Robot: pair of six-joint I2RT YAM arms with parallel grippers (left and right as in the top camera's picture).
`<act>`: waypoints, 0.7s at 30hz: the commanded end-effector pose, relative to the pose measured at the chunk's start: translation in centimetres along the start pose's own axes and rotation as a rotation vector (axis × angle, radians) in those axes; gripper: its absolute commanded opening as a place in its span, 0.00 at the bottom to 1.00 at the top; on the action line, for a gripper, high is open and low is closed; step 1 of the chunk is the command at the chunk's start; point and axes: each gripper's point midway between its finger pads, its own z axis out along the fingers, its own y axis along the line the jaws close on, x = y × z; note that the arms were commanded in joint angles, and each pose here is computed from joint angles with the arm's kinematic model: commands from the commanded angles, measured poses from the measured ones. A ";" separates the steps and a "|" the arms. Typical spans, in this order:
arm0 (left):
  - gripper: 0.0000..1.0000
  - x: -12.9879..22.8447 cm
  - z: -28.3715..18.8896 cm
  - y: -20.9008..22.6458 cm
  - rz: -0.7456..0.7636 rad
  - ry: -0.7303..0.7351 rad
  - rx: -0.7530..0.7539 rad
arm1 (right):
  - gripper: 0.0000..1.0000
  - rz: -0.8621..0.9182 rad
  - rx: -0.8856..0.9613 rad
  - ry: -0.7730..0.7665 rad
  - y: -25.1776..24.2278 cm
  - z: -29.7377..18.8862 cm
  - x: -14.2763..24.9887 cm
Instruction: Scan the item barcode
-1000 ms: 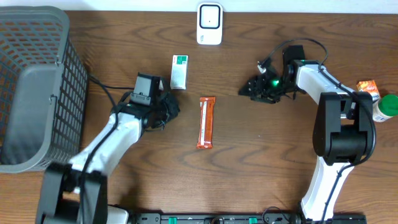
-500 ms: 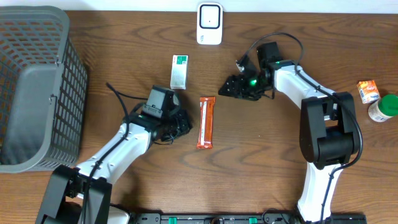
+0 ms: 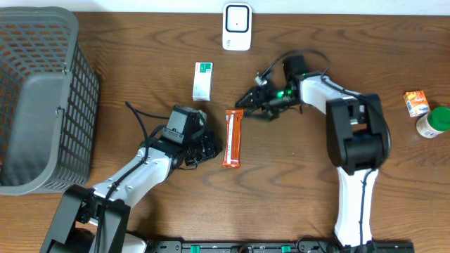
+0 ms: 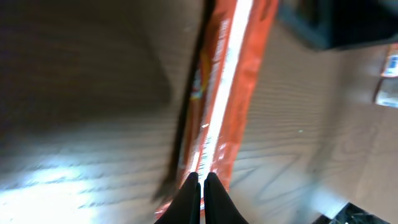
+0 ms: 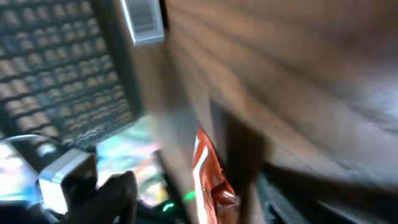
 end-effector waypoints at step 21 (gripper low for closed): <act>0.07 0.6 2.4 2.2 -0.033 0.040 -0.026 | 0.63 0.189 0.410 0.082 -13.7 4.4 4.4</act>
